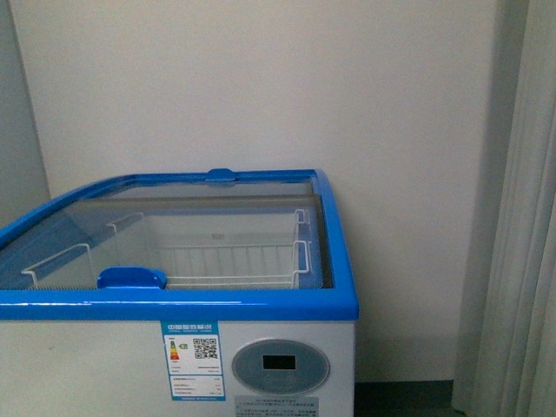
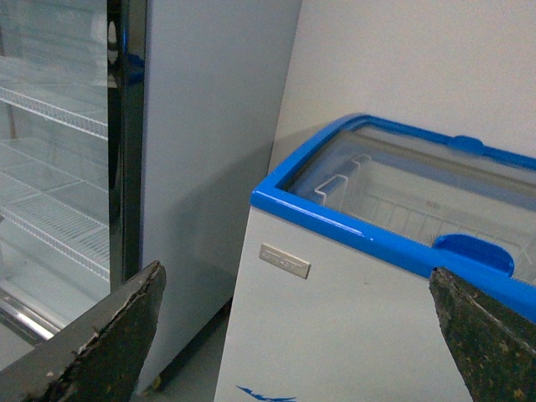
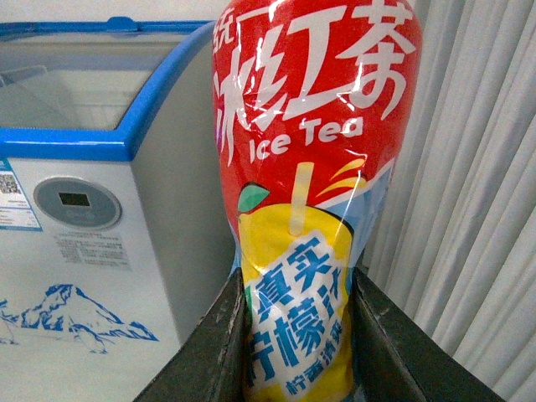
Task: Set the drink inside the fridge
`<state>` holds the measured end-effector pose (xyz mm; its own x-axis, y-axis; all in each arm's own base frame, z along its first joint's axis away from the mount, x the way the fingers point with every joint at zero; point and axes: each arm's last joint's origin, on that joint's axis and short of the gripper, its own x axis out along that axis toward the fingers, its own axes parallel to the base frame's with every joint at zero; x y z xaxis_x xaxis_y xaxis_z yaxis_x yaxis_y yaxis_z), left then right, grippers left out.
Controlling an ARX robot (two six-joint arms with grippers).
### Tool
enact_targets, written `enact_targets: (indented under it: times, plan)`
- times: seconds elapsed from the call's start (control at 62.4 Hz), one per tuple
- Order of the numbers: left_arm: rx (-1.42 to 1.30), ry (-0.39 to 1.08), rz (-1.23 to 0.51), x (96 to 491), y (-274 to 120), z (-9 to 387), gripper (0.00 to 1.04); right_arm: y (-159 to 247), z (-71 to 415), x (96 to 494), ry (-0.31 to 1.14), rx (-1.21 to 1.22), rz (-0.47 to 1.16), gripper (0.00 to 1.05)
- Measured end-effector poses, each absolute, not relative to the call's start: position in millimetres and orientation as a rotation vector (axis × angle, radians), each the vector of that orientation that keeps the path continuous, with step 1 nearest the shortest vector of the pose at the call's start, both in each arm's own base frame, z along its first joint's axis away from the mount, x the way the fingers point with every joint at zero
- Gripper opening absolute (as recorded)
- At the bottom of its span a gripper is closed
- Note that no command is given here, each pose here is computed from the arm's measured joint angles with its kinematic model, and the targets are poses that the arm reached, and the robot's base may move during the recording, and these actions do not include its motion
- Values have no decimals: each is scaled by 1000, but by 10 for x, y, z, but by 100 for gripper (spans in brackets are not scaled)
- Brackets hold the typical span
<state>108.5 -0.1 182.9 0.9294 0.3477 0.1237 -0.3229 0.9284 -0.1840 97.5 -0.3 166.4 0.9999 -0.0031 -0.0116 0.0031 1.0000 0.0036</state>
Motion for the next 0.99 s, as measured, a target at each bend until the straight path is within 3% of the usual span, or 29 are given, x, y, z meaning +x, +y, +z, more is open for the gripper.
enact_targets:
  times: [0.208, 0.705, 0.994]
  plan:
    - [-128, -93, 295, 1400, 84, 1815, 97, -3, 1663, 976, 12, 4, -3, 29]
    - [78, 168, -88, 2646, 101, 1878, 97, -3, 1664, 975, 12, 4, -3, 29]
    - [161, 211, -138, 3150, 137, 1866, 97, -3, 1664, 975, 12, 4, -3, 29]
